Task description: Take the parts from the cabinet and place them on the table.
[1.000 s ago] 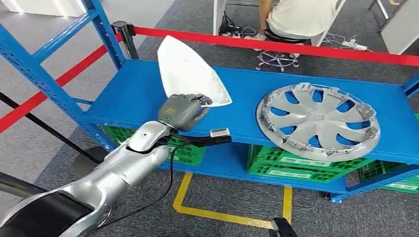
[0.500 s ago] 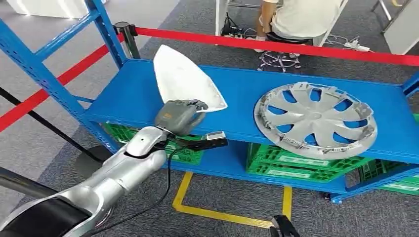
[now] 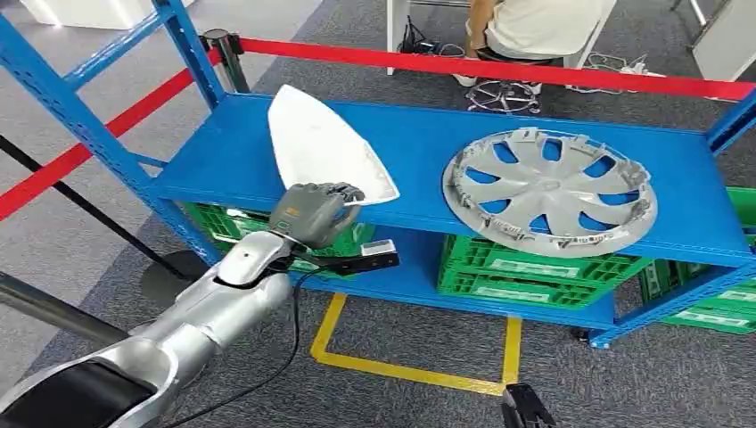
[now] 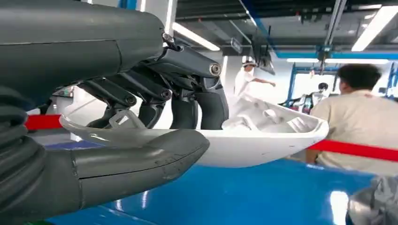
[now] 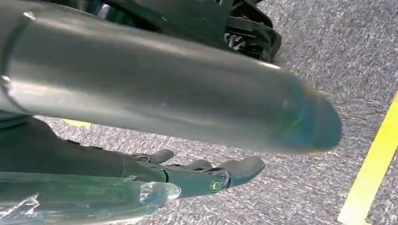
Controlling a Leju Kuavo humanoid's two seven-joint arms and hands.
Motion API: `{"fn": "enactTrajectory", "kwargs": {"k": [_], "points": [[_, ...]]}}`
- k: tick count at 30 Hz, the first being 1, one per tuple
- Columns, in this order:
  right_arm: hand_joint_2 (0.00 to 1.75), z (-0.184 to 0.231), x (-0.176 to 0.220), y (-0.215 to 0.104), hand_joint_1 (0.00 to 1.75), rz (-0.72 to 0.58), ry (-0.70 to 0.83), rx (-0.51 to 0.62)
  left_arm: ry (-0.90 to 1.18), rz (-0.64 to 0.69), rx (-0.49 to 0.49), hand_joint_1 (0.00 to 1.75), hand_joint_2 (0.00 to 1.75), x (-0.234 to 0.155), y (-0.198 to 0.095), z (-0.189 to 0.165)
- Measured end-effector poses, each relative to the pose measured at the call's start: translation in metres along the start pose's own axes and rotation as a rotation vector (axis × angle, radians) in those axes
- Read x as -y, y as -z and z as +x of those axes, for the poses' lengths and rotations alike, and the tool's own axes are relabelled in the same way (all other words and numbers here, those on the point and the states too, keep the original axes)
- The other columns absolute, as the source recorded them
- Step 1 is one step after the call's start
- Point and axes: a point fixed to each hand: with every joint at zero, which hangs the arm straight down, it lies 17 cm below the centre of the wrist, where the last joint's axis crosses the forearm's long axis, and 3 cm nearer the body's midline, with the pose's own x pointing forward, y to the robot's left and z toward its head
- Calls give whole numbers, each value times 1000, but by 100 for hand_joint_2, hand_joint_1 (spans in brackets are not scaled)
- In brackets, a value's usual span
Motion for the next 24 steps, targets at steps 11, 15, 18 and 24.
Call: {"fn": "enactTrajectory", "kwargs": {"k": [11, 15, 18, 24], "points": [[0, 4, 3, 1, 0, 0, -19, 16, -7, -10, -11, 157, 175, 6, -8, -5], [0, 12, 6, 2, 0, -7, -23, 31, -4, -8, -19, 157, 175, 5, -10, -12], [0, 12, 6, 2, 0, -7, -23, 33, -3, -6, -20, 157, 175, 5, -11, -13], [0, 12, 8, 2, 0, -12, -25, 30, -1, -11, -32, 157, 175, 6, -15, -22]]}}
